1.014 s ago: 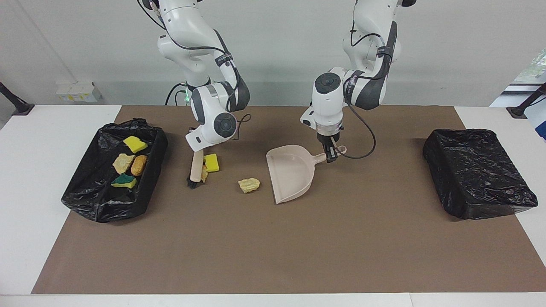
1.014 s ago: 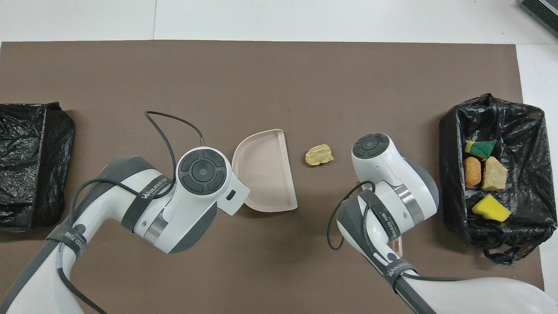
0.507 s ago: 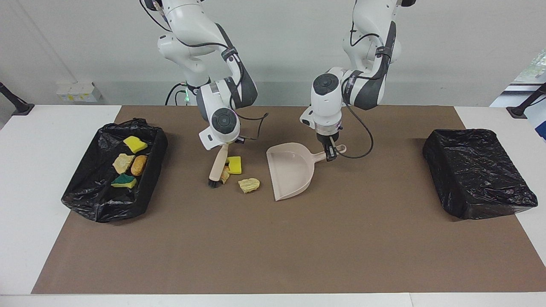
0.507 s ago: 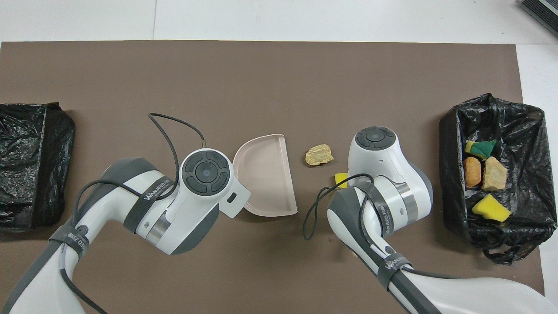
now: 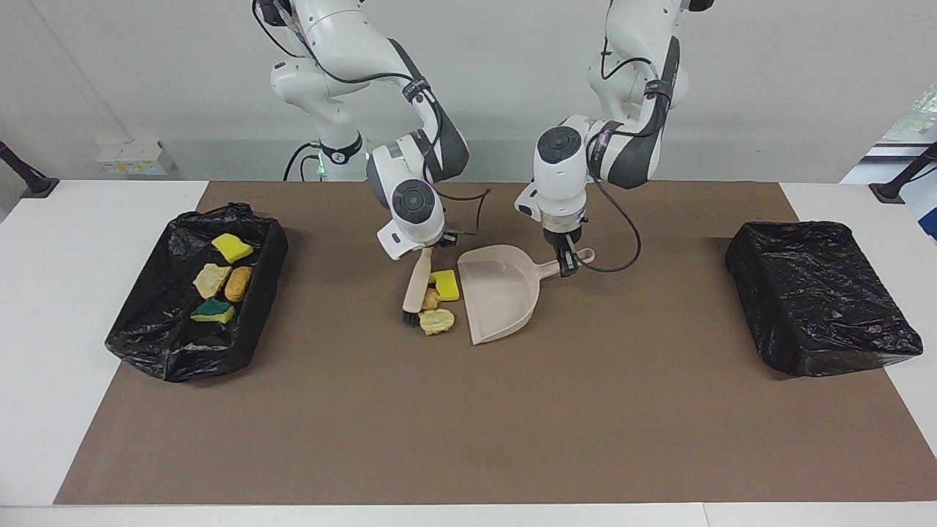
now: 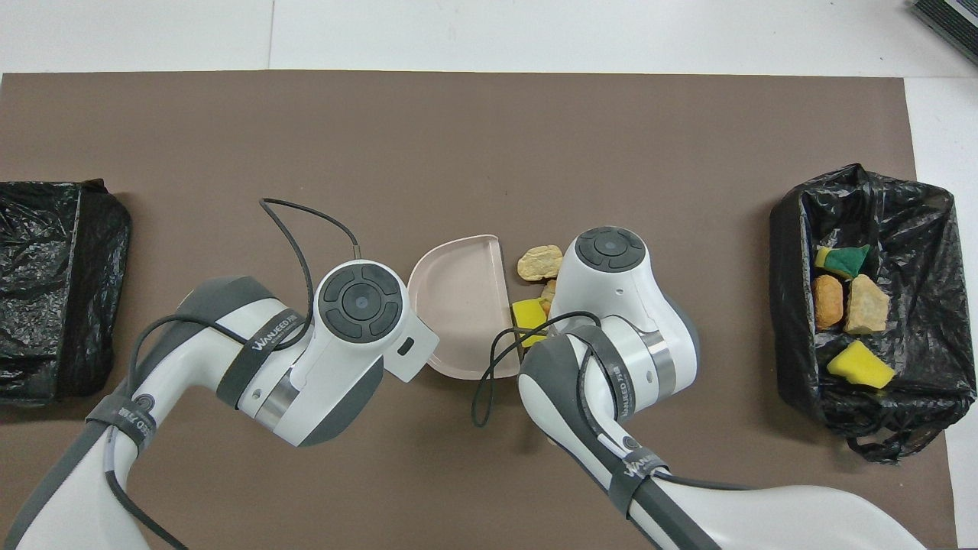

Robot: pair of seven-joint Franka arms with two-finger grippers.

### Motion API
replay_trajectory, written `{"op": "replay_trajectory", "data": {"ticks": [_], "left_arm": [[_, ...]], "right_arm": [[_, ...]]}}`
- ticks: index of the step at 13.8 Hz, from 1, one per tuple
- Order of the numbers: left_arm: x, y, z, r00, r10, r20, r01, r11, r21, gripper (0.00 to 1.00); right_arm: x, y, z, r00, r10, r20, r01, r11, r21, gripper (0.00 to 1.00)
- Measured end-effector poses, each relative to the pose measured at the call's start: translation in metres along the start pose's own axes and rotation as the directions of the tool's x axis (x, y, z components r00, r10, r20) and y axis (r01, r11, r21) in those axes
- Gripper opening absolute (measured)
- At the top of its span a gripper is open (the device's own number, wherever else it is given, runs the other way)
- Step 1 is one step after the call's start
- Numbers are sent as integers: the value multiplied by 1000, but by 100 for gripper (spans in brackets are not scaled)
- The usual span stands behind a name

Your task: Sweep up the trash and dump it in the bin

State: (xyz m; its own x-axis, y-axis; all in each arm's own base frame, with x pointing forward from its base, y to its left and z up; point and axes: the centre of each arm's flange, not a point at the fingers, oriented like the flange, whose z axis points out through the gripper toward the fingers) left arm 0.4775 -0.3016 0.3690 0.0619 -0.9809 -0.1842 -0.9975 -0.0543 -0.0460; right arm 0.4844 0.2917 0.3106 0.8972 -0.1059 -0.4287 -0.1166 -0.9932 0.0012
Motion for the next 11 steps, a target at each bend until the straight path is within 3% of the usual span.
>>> {"op": "replay_trajectory", "data": {"ticks": [7, 11], "left_arm": [[-2, -1, 1, 1000, -3, 2, 3, 1000, -2, 32], [-6, -1, 6, 1000, -9, 6, 9, 1000, -8, 32]], "right_arm": [[-37, -61, 7, 949, -315, -3, 314, 945, 91, 26], [-49, -53, -21, 909, -416, 0, 415, 905, 94, 26]]}}
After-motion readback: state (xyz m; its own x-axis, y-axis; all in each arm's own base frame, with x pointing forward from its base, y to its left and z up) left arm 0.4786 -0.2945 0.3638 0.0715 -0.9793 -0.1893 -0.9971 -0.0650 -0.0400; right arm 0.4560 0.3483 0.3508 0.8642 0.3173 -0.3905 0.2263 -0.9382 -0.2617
